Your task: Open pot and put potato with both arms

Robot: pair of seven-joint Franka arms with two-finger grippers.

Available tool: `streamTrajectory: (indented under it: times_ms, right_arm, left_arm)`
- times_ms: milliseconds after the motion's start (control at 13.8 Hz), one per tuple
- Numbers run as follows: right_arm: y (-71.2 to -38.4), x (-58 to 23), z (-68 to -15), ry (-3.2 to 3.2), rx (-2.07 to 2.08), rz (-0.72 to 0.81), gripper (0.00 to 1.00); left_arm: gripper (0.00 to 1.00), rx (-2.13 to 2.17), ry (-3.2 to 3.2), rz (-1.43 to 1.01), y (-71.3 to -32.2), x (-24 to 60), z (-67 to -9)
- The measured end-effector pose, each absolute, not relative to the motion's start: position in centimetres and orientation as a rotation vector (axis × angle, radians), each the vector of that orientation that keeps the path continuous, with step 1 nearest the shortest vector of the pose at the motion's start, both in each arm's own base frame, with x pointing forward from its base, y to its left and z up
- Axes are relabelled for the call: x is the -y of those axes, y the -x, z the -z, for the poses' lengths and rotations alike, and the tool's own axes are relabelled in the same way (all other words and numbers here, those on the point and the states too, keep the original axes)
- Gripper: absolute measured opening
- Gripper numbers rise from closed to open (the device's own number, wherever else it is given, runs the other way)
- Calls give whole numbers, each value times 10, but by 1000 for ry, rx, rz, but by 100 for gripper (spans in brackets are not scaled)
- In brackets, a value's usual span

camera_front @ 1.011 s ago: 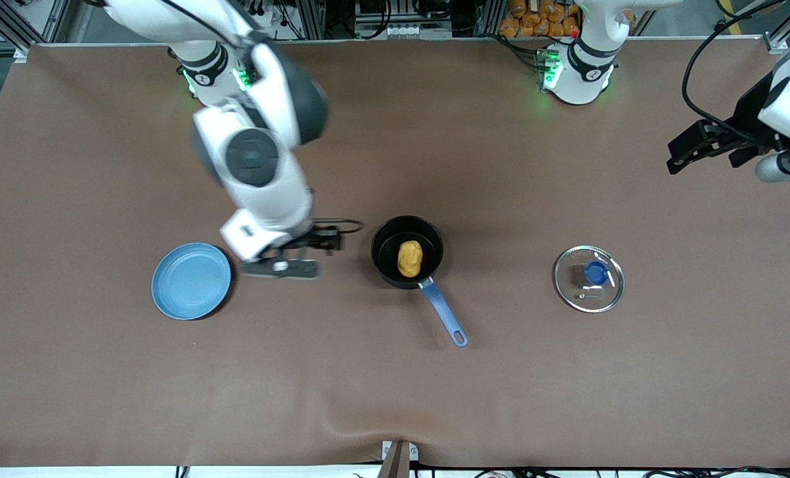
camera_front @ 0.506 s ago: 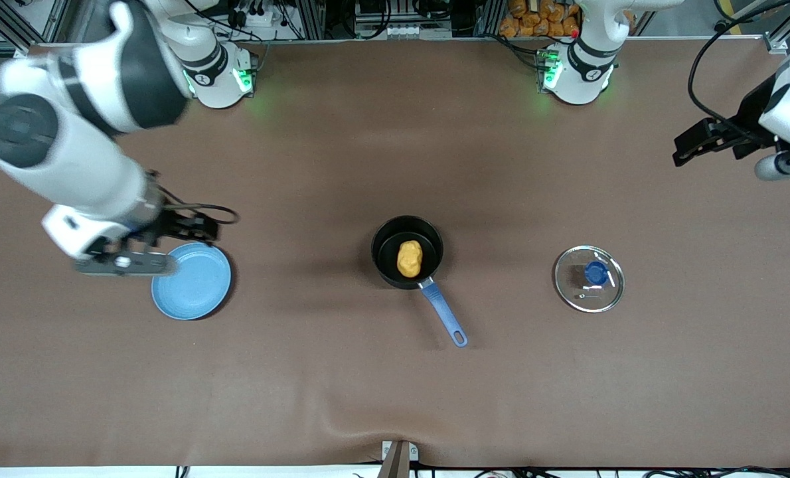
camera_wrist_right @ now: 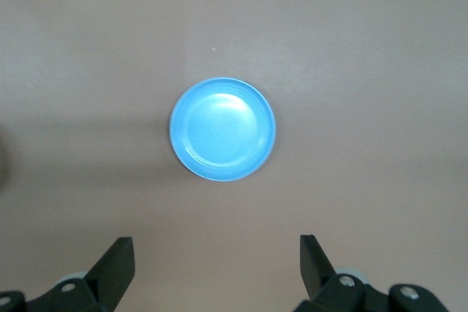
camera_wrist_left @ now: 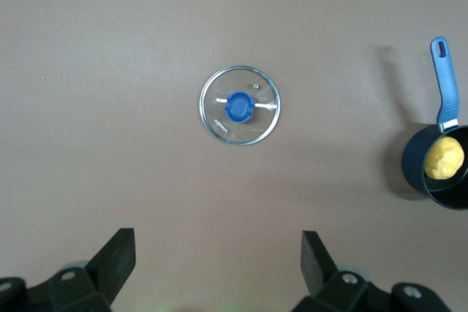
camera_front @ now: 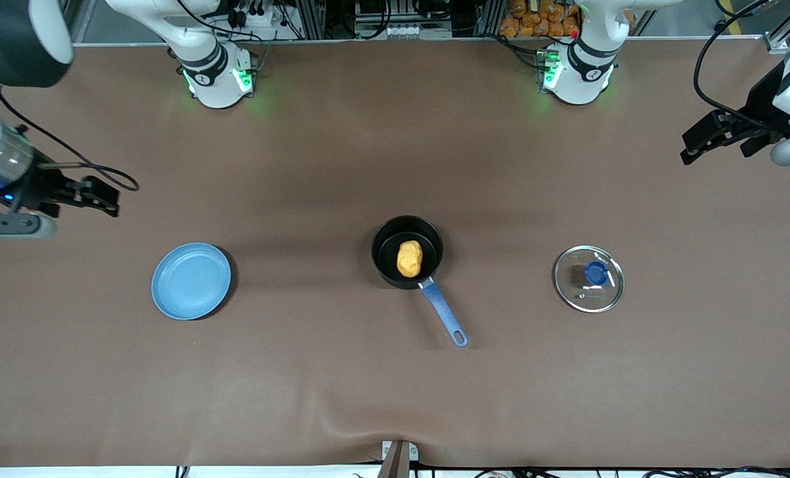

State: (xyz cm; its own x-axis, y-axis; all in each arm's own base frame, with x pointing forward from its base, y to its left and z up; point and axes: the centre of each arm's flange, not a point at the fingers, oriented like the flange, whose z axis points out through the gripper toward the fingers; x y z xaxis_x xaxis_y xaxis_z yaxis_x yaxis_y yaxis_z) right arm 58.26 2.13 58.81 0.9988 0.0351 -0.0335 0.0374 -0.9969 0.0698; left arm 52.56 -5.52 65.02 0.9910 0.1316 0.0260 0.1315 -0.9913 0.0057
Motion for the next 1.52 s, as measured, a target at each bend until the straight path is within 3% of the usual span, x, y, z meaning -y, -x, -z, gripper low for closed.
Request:
streamTrajectory:
  times_ms: [867,1517]
  right_arm:
    - [-521,-1,-611,-3148,-89,-88,100]
    - [-504,5,-665,-3145,-84,-101,100]
  left_arm:
    - [100,-227,-3130,-33,-529,48,-646]
    - [100,-230,-3133,-39,-529,47,-646]
